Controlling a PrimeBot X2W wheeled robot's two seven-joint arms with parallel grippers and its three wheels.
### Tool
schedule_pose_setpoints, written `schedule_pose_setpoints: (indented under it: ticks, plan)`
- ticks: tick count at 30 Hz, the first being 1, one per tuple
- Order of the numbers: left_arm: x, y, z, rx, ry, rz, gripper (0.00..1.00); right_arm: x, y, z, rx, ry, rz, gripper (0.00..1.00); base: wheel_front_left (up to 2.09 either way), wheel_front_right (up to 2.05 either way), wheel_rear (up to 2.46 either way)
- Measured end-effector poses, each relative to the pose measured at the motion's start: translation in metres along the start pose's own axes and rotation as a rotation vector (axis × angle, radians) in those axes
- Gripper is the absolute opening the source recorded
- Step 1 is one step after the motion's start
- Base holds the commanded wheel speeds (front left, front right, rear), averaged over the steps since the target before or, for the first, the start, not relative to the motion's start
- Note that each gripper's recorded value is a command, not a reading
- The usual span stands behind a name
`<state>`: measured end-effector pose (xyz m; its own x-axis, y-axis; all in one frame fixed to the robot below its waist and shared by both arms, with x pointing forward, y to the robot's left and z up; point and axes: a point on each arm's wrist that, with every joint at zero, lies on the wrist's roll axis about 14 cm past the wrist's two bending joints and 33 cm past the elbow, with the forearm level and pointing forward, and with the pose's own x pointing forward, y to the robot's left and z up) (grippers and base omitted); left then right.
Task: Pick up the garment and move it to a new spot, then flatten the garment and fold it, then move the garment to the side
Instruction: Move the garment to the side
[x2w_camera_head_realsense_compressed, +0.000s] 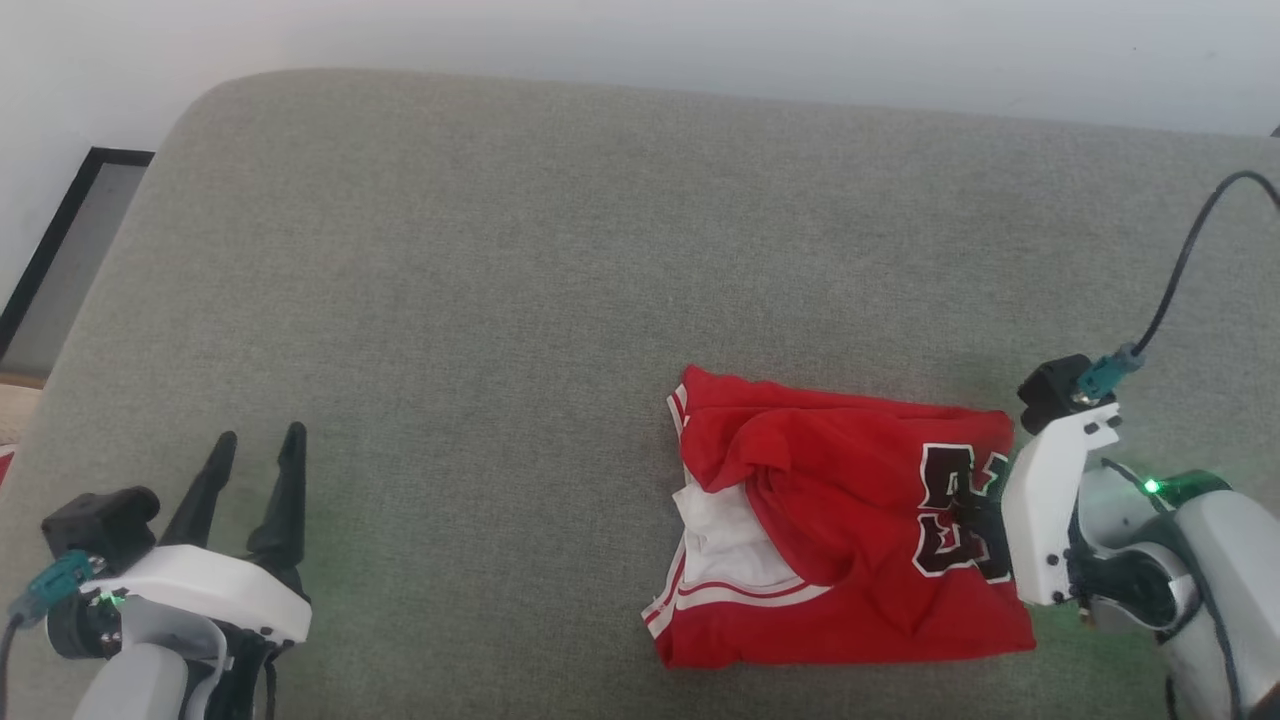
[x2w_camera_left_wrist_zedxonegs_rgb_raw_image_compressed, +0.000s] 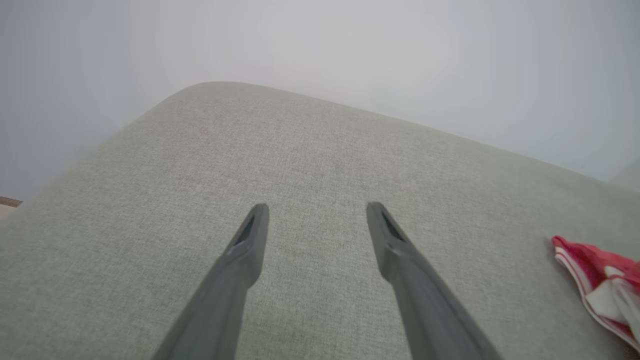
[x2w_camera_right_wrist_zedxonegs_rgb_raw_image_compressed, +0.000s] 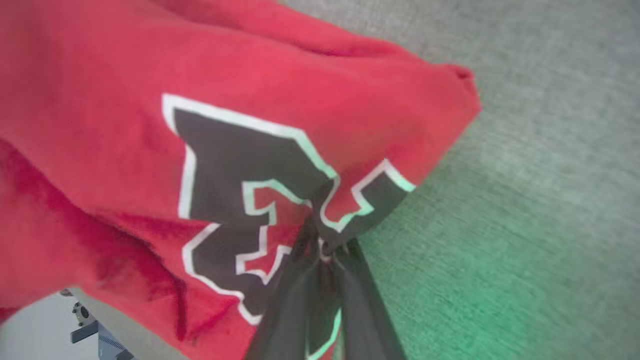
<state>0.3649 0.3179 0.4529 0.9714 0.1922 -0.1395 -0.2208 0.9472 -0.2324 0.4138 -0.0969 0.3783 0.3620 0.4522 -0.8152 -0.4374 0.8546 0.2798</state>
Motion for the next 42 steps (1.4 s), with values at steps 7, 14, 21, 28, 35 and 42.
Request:
schedule_pose_setpoints:
  ticks: [7, 14, 21, 28, 35, 42]
  plan:
    - [0.012, -0.004, 0.004, -0.014, -0.012, -0.01, 1.0, -0.012, -0.013, 0.015, 0.017, -0.052, -0.033, 0.0, 0.0, 0.0, 0.0]
    - [0.034, -0.03, 0.008, -0.004, -0.021, -0.083, 1.0, -0.047, -0.056, 0.039, 0.041, -0.152, -0.142, 0.0, 0.0, 0.0, 0.0]
    - [0.058, -0.069, 0.006, 0.008, -0.022, -0.189, 1.0, -0.092, -0.107, 0.051, 0.069, -0.239, -0.281, 0.0, 0.0, 0.0, 0.0]
    - [0.083, -0.12, 0.0, 0.019, -0.021, -0.318, 1.0, -0.14, -0.16, 0.058, 0.095, -0.323, -0.441, 0.0, 0.0, 0.0, 0.0]
    - [0.103, -0.164, -0.009, 0.016, -0.014, -0.424, 1.0, -0.175, -0.201, 0.06, 0.118, -0.385, -0.573, 0.0, 0.0, 0.0, 0.0]
    - [0.122, -0.207, -0.025, 0.019, 0.007, -0.539, 1.0, -0.208, -0.247, 0.054, 0.121, -0.42, -0.739, 0.0, 0.0, 0.0, 0.0]
